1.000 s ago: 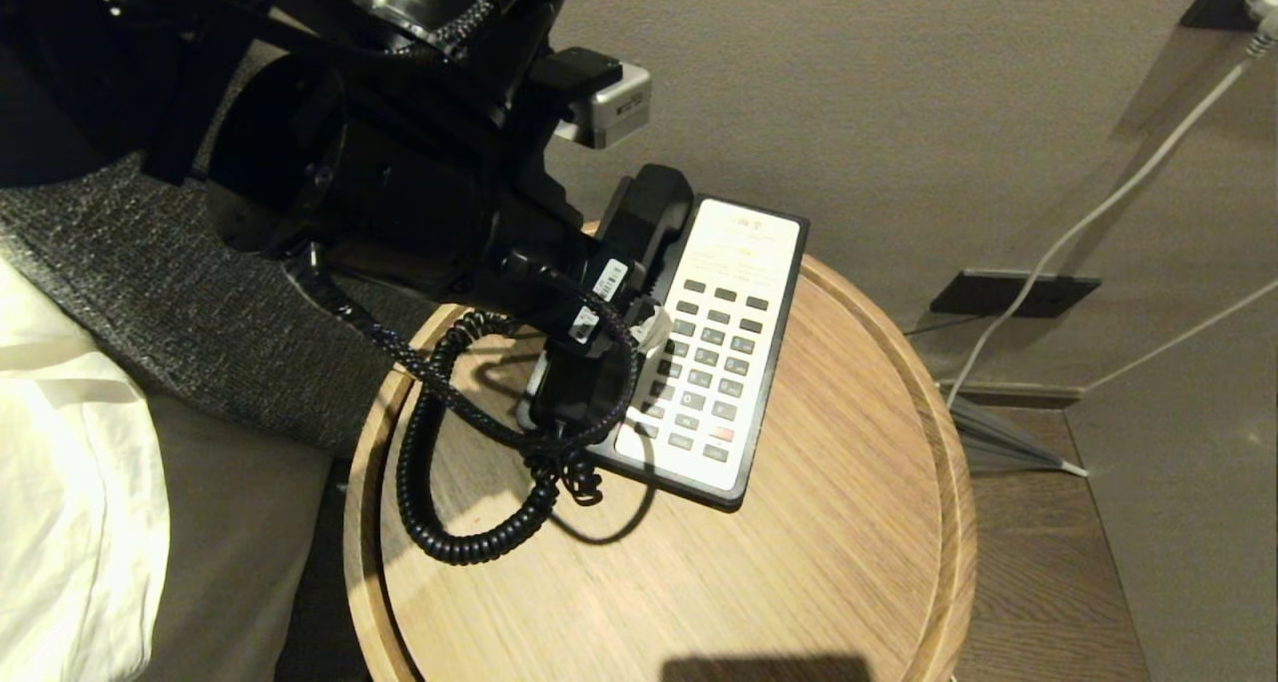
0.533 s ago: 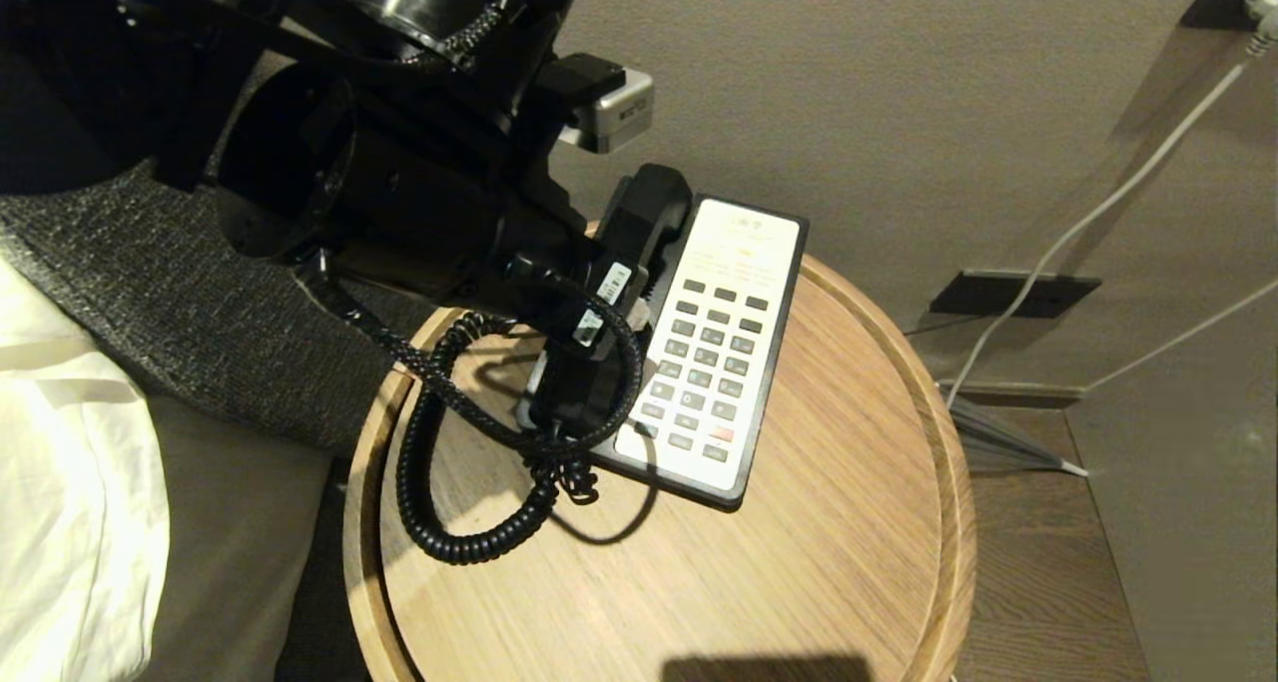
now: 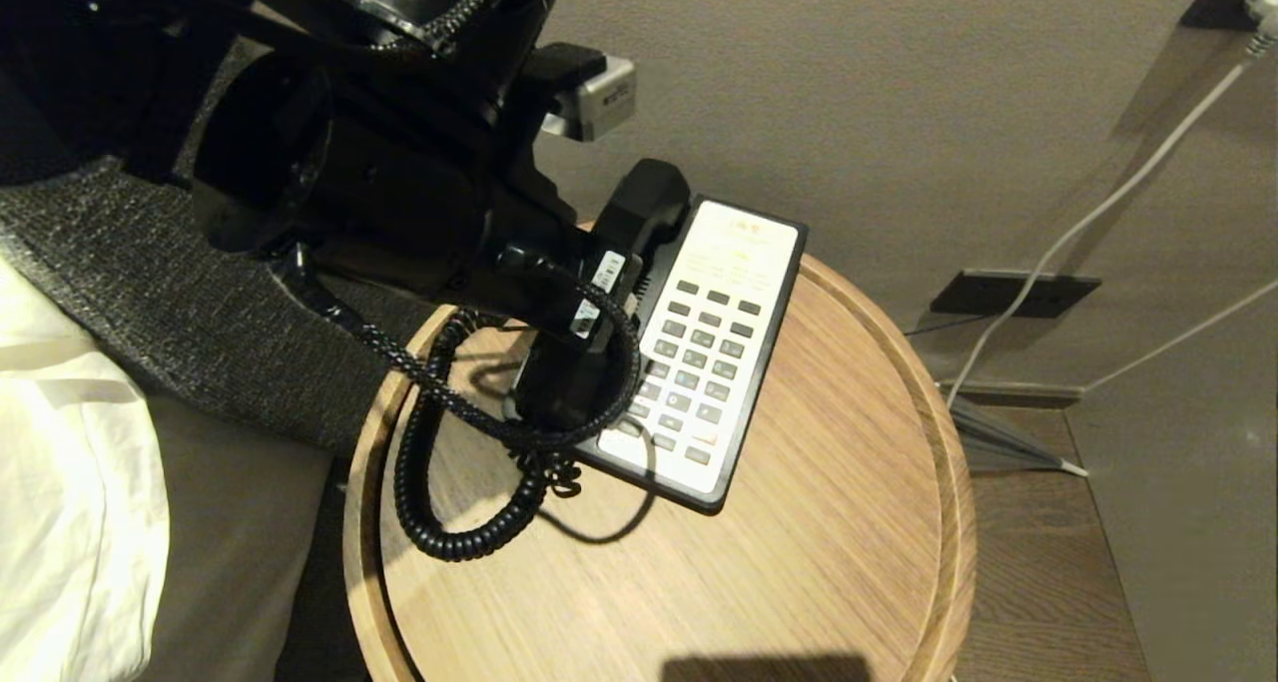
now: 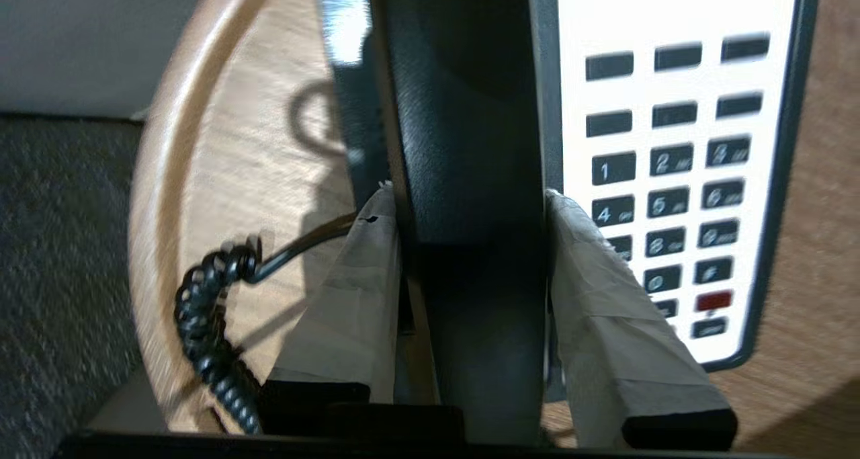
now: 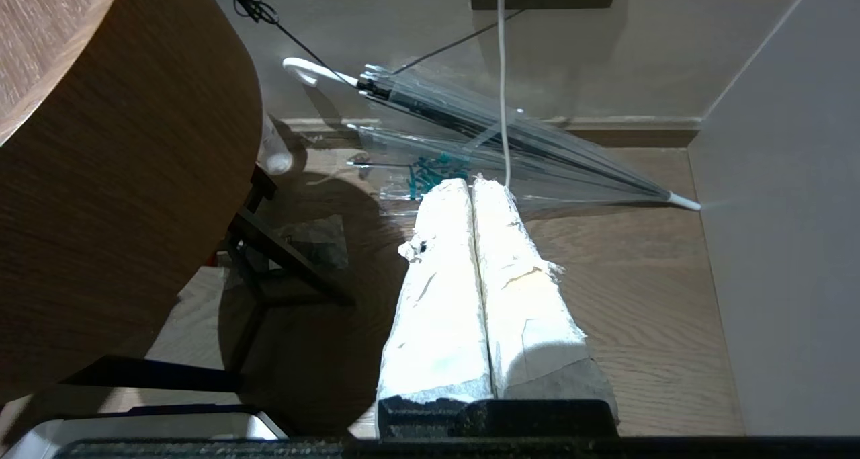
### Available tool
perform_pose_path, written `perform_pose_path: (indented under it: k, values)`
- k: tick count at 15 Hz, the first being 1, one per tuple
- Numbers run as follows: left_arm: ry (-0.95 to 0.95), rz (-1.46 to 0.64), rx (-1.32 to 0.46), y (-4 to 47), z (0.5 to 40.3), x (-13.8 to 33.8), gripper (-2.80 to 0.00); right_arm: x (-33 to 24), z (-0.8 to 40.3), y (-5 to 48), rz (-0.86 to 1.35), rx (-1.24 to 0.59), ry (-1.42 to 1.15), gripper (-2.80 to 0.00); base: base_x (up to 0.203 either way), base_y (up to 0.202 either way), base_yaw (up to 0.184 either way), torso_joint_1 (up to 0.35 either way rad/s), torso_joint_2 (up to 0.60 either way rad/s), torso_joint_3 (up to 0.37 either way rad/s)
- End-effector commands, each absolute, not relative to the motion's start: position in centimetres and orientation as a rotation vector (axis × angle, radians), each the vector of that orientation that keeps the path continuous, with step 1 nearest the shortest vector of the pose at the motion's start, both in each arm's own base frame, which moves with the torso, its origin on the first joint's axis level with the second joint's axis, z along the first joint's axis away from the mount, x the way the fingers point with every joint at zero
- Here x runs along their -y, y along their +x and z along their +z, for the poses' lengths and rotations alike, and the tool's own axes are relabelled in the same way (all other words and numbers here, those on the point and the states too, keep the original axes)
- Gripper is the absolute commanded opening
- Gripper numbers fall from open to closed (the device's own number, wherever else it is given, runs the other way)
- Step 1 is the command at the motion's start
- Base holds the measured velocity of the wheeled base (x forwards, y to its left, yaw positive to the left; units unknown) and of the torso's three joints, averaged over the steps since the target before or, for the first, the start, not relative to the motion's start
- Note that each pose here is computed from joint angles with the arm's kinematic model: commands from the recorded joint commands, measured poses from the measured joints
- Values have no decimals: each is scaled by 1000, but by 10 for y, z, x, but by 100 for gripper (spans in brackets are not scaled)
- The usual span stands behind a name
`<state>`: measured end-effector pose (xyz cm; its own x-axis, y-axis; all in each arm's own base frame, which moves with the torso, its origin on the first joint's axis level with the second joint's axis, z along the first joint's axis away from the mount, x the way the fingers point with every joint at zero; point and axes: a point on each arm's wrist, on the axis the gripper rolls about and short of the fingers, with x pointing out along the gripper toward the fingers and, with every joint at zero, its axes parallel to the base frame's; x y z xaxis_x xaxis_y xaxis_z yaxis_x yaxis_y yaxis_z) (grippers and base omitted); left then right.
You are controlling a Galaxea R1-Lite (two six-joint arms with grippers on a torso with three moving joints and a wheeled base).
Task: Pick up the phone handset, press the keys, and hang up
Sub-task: Pick up the desk phone handset, then dial the number
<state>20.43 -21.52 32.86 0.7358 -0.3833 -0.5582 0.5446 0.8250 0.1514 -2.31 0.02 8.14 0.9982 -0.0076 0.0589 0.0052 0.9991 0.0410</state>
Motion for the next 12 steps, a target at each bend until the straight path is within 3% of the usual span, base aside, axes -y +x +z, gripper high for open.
perform_pose_path:
  k: [1, 7, 12]
  values:
    - [264, -497, -503, 194, 342, 204, -280, 0, 76, -21, -7, 39, 41, -280, 0, 0, 0, 0, 0, 0]
    - [4, -467, -404, 156, 383, 161, -280, 0, 76, -21, -7, 39, 41, -280, 0, 0, 0, 0, 0, 0]
    - [-503, -431, -361, 108, 414, 109, -280, 0, 76, -21, -7, 39, 41, -280, 0, 0, 0, 0, 0, 0]
